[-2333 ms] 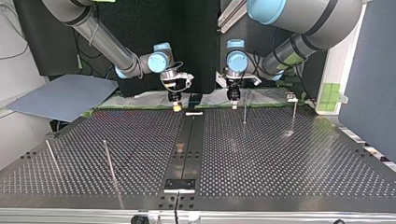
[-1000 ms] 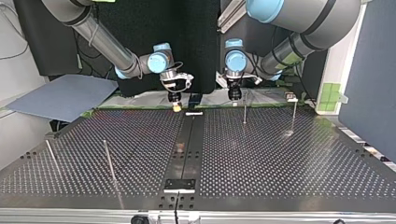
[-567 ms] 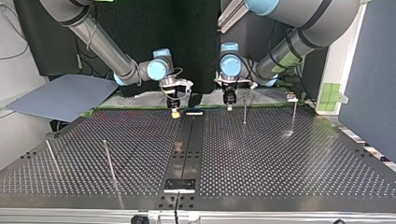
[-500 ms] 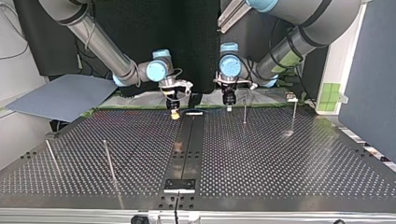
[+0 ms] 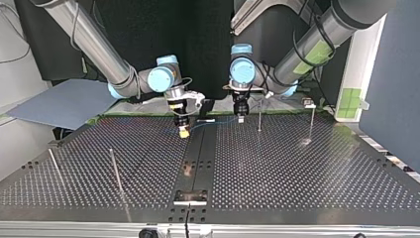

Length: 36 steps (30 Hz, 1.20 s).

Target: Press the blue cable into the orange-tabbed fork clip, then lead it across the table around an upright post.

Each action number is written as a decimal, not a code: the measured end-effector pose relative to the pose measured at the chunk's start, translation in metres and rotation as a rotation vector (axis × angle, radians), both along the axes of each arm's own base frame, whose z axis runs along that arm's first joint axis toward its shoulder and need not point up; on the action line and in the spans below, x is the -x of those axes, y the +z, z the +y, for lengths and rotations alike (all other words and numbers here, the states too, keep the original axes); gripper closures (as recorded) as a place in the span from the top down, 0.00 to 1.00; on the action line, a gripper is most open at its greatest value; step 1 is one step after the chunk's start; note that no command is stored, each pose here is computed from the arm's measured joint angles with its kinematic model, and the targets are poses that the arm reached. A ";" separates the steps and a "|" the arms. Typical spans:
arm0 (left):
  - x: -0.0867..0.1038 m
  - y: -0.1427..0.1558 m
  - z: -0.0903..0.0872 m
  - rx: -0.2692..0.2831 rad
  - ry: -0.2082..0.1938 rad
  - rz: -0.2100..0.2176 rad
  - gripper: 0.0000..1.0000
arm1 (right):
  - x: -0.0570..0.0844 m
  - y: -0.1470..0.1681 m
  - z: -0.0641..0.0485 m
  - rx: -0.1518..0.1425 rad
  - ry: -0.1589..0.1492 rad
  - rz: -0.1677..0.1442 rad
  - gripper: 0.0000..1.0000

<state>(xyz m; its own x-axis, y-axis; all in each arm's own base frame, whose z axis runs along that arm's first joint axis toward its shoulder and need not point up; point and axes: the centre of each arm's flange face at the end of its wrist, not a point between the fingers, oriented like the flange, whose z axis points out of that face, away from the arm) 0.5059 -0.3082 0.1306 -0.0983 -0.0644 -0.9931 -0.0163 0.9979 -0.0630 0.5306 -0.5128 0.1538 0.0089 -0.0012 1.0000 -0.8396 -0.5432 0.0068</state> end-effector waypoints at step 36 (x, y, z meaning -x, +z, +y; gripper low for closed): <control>-0.001 0.257 -0.001 0.125 0.050 -0.281 0.01 | 0.023 0.229 0.020 0.142 -0.104 -0.084 0.00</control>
